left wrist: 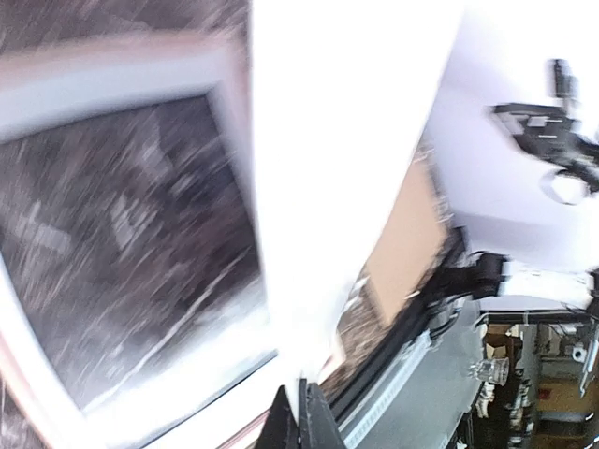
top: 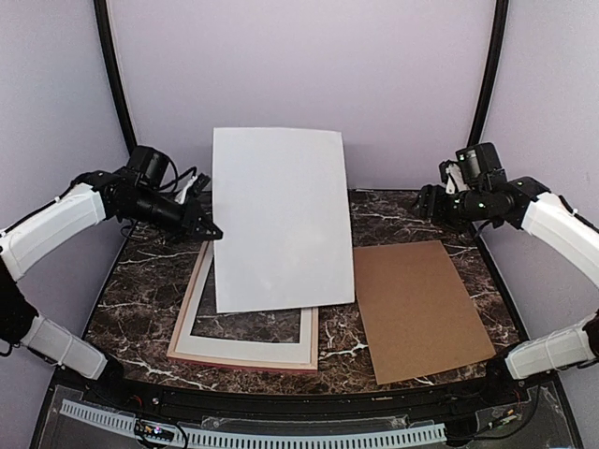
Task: Put the photo into the frame
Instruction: Turn over the photo, then place the photo on the mat board.
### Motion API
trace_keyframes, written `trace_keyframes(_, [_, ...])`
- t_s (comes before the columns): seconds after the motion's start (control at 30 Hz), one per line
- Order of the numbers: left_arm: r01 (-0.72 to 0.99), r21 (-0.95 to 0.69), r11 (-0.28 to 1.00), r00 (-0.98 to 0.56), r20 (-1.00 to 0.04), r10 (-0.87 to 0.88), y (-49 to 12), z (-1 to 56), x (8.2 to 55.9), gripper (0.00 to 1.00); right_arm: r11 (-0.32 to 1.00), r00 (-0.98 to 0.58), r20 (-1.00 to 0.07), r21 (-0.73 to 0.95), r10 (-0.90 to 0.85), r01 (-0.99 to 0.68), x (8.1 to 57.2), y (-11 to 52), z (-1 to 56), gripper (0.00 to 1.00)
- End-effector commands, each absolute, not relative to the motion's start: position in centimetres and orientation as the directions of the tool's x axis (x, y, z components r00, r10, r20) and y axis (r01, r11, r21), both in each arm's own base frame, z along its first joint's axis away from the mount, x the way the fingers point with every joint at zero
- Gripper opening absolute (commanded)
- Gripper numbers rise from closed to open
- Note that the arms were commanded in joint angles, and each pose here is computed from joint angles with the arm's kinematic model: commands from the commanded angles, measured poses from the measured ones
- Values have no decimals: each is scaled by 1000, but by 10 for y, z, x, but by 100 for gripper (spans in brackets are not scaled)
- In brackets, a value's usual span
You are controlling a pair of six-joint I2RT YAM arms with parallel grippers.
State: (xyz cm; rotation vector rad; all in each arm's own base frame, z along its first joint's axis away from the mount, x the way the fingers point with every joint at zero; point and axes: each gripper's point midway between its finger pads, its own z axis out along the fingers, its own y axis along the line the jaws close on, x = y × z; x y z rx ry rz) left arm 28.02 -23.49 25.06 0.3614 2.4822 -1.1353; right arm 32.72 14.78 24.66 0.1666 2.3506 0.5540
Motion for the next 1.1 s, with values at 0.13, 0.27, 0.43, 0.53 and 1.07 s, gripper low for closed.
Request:
trace_keyframes(0.13, [192, -636, 747, -980, -93, 173, -193, 120, 255, 0, 891, -750, -609, 449, 258, -58, 334, 154, 227, 72])
trace_keyframes(0.27, [164, -586, 793, -983, -29, 182, -180, 95, 260, 0, 897, -754, -606, 438, 254, -50, 332, 151, 220, 72])
trace_keyframes(0.43, [167, -502, 848, -983, -15, 184, -162, 81, 270, 0, 899, -764, -595, 435, 249, -46, 333, 152, 208, 72])
trace_keyframes(0.53, [181, -457, 871, -979, -3, 202, -154, 79, 273, 0, 896, -774, -584, 440, 244, -50, 334, 155, 202, 72])
trace_keyframes(1.07, [205, -281, 938, -976, 20, 219, -126, 67, 288, 0, 901, -804, -552, 432, 220, -50, 341, 161, 177, 71])
